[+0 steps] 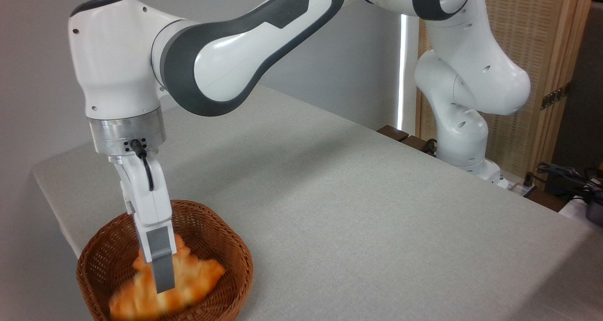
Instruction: Put bread into the basket
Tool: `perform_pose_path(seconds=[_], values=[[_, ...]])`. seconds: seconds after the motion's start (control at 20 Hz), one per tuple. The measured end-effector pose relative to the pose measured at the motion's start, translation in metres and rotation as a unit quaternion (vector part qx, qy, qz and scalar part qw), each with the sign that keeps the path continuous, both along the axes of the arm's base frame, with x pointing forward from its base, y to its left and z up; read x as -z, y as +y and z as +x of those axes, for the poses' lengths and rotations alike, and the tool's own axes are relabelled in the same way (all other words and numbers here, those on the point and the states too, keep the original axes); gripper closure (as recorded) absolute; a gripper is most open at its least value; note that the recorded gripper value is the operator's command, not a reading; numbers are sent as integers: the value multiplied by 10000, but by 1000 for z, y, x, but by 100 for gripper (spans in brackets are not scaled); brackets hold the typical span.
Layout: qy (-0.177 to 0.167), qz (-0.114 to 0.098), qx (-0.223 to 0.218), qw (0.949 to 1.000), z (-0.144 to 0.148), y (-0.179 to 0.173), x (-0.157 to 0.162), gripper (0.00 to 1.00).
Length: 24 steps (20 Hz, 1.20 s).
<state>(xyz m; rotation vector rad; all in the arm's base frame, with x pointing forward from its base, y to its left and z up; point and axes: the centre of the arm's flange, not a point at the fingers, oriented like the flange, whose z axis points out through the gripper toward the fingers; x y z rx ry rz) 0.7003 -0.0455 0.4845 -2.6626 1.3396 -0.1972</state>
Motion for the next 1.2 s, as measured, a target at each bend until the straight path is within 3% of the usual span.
perform_pose_path(seconds=[0.35, 0.55, 0.65, 0.85, 1.05, 1.2], values=[[-113, -22, -83, 9999, 2, 5, -6, 0], [-298, -193, -560, 9978, -8, 24, -49, 0], [-98, -359, -747, 9965, -31, 35, -86, 0], [274, -413, -868, 9950, -74, 40, -132, 0], [437, -367, -885, 9944, -109, 38, -151, 0], [578, -352, -756, 9948, -132, 34, -146, 0]])
